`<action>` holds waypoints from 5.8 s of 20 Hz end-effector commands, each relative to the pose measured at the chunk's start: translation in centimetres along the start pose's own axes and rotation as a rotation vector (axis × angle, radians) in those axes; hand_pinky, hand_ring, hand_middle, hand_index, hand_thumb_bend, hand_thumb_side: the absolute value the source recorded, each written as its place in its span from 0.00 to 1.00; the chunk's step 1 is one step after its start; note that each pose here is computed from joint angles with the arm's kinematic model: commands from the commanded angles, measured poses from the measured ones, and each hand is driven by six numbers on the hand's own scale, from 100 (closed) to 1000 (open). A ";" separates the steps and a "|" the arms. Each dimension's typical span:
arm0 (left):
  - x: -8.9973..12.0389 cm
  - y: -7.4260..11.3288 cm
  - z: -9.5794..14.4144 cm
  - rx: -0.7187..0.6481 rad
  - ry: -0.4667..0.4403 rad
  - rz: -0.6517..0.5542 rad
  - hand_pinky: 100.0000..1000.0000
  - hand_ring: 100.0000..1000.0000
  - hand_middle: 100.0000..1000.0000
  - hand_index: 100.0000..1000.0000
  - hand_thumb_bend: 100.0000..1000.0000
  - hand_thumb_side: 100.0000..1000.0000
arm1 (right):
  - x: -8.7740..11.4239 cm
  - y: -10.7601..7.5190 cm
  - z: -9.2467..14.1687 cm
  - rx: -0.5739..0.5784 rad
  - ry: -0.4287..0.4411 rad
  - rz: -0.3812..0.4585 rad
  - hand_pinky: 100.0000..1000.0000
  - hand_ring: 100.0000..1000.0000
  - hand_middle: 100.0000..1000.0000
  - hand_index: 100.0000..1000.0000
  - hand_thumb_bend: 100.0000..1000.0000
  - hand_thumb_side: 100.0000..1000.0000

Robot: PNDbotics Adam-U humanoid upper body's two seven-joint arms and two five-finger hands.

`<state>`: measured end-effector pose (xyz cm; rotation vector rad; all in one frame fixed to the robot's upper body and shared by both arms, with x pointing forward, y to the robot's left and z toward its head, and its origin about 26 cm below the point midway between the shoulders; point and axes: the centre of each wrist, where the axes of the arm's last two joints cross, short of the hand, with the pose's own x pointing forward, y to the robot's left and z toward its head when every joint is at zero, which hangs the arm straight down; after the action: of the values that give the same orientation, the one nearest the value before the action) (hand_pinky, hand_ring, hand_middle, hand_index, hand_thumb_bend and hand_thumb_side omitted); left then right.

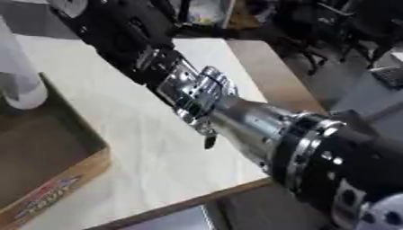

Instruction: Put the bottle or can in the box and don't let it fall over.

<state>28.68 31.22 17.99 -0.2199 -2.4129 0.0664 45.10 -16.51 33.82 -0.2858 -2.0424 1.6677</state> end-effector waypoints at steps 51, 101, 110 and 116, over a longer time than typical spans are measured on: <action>0.7 0.1 -0.4 -0.014 -0.032 -0.049 0.67 0.41 0.87 0.87 0.19 0.75 | -0.8 1.5 1.3 0.223 -0.082 0.079 1.00 1.00 1.00 1.00 0.39 0.07; 0.3 0.6 1.0 -0.015 0.000 -0.117 0.66 0.37 0.87 0.87 0.17 0.77 | -3.4 -4.3 9.0 0.012 -0.012 -0.094 1.00 1.00 1.00 1.00 0.23 0.02; 0.3 1.1 1.7 0.002 0.008 -0.143 0.66 0.37 0.87 0.87 0.16 0.77 | -0.6 -7.6 16.7 -0.296 0.039 -0.074 0.96 1.00 1.00 0.97 0.00 0.08; 0.3 1.3 2.1 0.003 0.006 -0.155 0.65 0.36 0.87 0.87 0.15 0.77 | 0.2 -7.3 22.1 -0.447 0.059 -0.170 0.98 1.00 1.00 0.96 0.00 0.13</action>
<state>27.48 32.23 15.71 -0.0500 -2.3875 0.0267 36.81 -36.33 35.30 -0.2451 -2.2458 1.0927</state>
